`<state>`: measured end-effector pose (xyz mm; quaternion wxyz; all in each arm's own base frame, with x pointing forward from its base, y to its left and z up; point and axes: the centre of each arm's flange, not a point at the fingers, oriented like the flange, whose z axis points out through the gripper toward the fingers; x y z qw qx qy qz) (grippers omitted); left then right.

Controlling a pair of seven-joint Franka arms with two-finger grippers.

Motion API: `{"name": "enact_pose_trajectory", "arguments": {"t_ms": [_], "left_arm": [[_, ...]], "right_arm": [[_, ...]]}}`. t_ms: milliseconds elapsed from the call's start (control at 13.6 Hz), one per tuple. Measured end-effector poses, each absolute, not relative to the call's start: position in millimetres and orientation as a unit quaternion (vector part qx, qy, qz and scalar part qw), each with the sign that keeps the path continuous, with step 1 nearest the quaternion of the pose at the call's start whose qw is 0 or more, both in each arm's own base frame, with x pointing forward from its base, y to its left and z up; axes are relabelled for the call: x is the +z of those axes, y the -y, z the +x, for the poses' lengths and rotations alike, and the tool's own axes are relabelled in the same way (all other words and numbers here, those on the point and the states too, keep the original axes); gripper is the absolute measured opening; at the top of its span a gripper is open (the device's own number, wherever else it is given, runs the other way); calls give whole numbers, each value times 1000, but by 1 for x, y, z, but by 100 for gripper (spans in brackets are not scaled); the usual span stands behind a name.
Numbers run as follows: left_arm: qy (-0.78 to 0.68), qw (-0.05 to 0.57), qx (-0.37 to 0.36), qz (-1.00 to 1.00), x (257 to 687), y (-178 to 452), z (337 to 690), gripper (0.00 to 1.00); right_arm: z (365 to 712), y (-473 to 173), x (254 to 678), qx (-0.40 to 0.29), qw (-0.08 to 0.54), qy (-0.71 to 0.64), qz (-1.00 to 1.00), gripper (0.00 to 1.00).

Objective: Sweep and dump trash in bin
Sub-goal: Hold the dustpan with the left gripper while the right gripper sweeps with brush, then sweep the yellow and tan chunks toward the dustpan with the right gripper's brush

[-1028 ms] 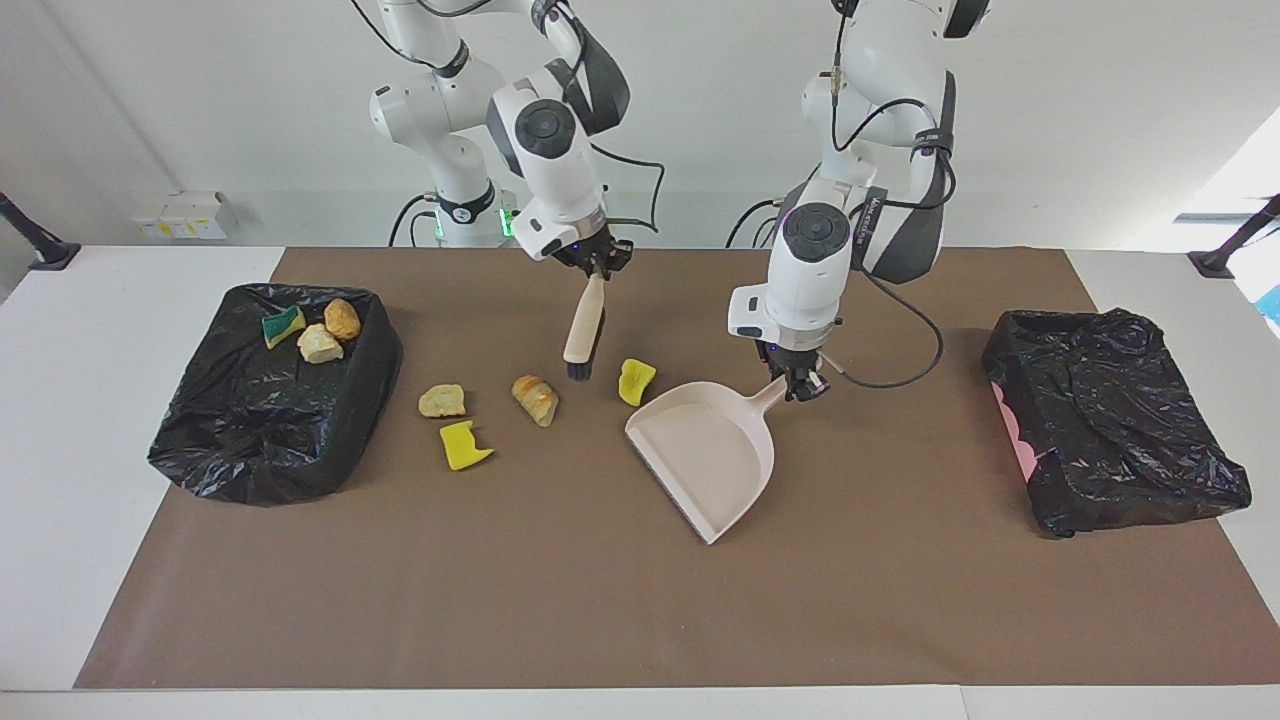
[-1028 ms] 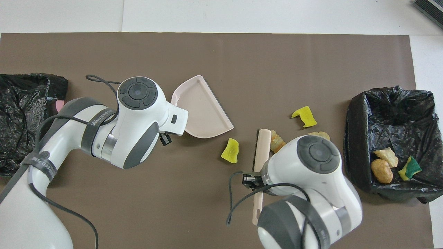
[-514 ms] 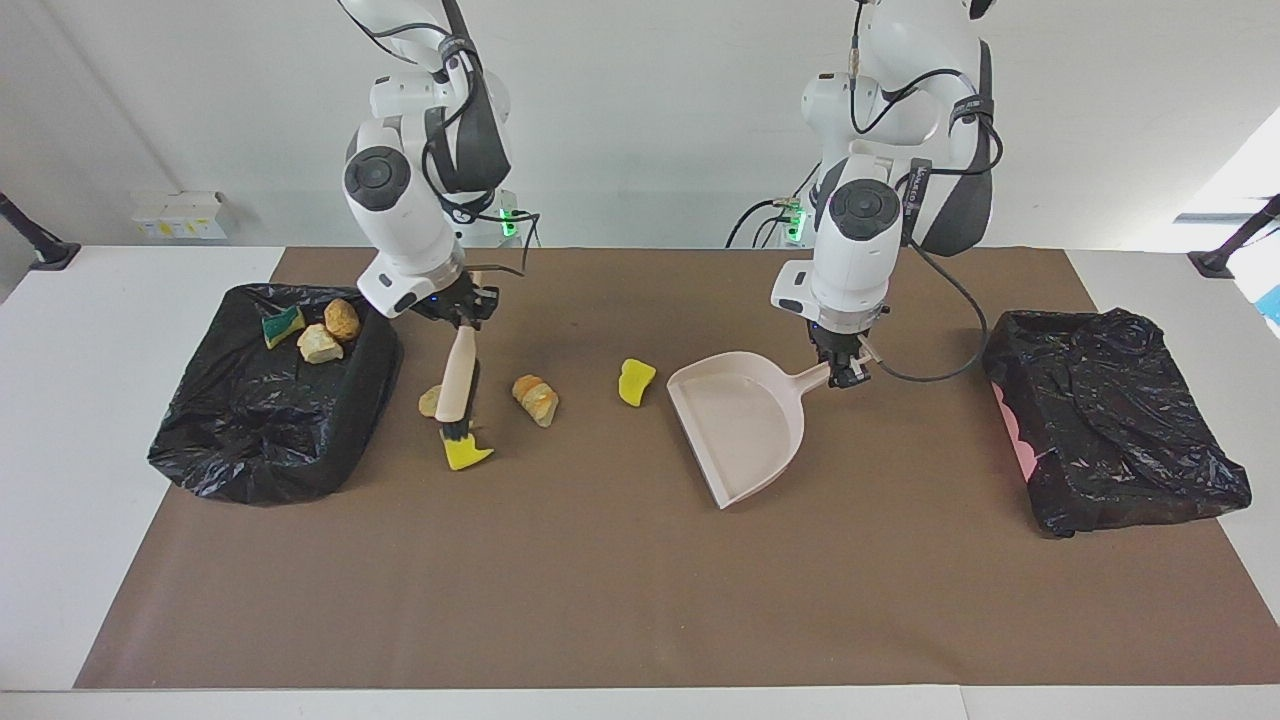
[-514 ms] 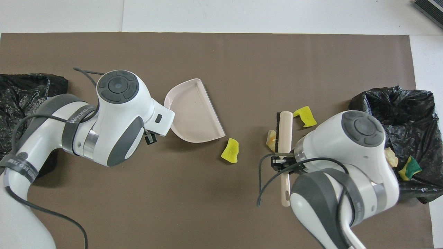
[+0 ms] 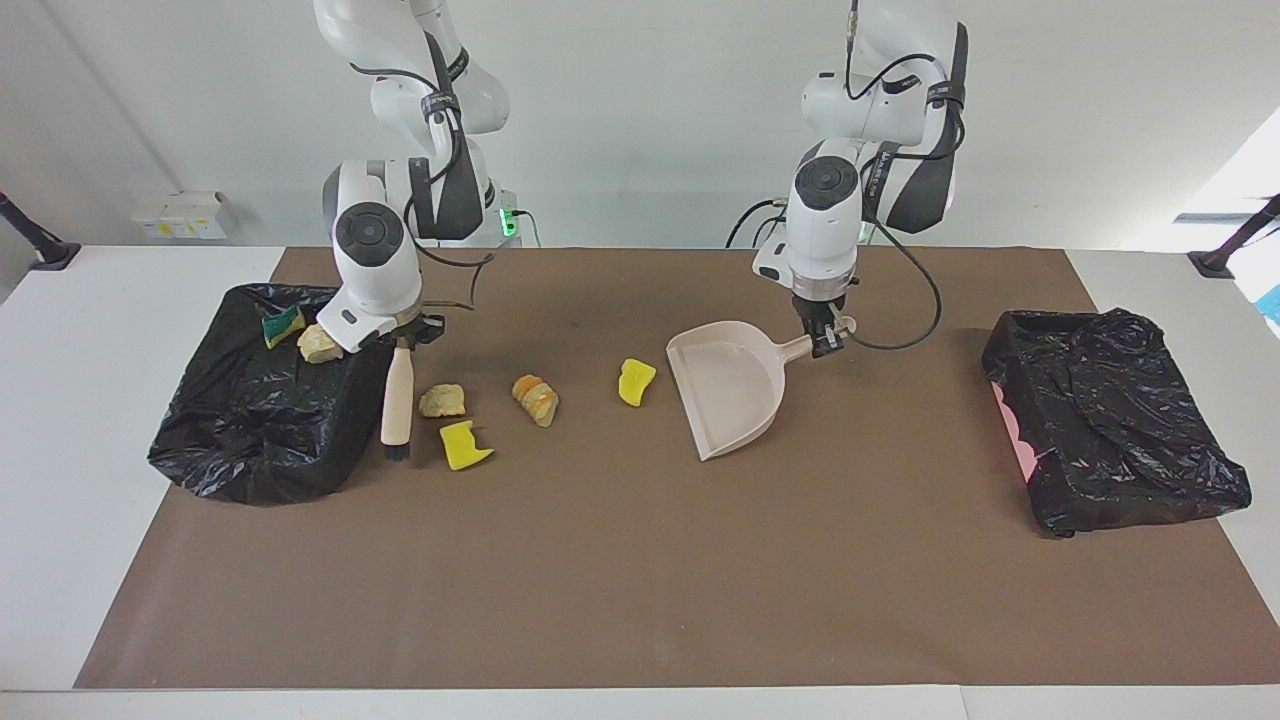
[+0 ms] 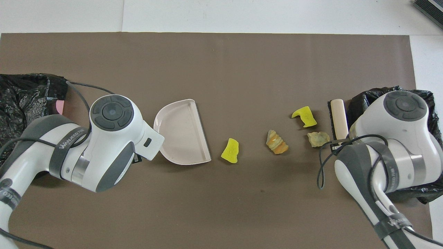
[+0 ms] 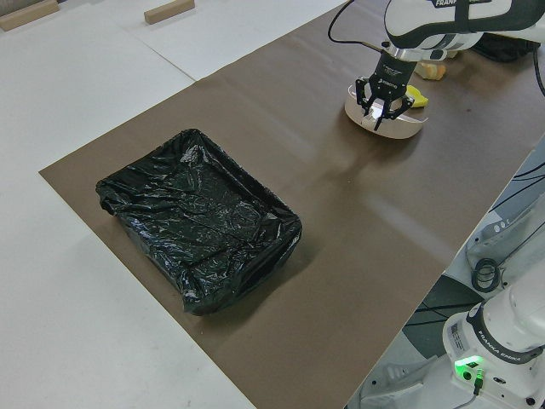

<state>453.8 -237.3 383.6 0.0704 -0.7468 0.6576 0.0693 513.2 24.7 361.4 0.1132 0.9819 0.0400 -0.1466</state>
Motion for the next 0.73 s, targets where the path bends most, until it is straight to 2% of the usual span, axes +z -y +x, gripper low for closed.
{"name": "enact_pose_trajectory", "arguments": {"t_ms": [440, 734], "left_arm": [[-639, 75, 59, -763, 370, 256, 432, 31], [-638, 74, 56, -764, 368, 257, 431, 31]], "right_arm": [[509, -39, 337, -153, 111, -58, 980, 26], [518, -99, 330, -148, 108, -108, 977, 26]]}}
